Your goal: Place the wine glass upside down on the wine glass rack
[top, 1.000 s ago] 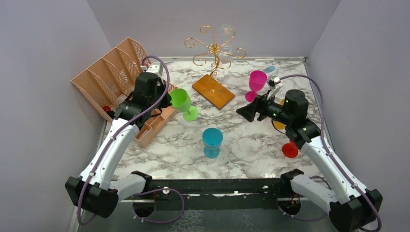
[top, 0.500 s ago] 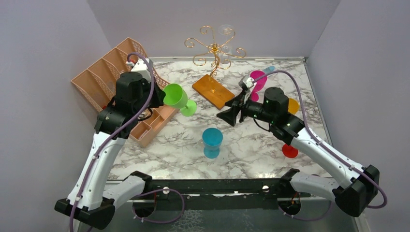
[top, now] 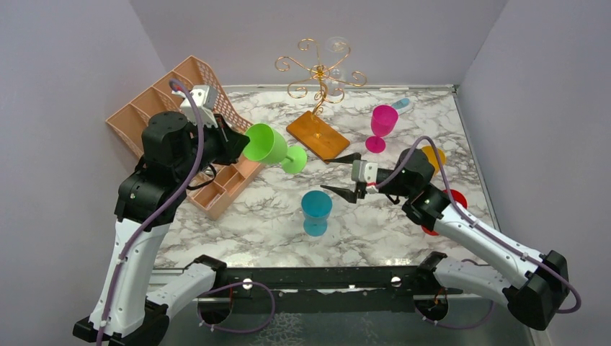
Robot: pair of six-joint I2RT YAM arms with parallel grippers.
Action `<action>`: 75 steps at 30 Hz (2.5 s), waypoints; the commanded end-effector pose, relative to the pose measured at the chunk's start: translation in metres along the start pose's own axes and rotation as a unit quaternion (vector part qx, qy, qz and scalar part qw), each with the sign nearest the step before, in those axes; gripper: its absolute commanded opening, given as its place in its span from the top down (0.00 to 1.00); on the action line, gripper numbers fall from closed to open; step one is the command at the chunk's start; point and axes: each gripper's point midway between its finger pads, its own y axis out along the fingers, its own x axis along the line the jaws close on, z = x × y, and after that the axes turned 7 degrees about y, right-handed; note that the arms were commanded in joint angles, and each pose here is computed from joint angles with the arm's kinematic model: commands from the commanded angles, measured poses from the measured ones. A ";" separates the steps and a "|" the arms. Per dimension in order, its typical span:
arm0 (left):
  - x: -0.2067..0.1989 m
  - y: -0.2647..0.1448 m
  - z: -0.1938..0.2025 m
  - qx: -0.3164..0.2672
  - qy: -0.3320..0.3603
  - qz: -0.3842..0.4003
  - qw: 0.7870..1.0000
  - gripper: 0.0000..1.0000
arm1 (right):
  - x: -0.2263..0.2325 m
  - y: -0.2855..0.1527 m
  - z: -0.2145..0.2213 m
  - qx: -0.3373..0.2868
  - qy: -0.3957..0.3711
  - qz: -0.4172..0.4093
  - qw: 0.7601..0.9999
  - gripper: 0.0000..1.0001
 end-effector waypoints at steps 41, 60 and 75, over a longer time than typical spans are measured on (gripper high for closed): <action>-0.043 0.001 0.007 0.021 -0.026 0.123 0.992 1.00 | 0.006 0.000 0.009 0.003 -0.320 -0.031 0.947 0.39; -0.049 0.017 0.026 0.064 -0.043 0.152 0.985 1.00 | 0.011 -0.002 -0.012 -0.039 -0.334 -0.032 0.941 0.84; -0.003 0.027 0.017 0.017 -0.022 0.024 0.999 0.40 | 0.025 -0.006 -0.020 -0.066 -0.240 -0.043 0.968 0.99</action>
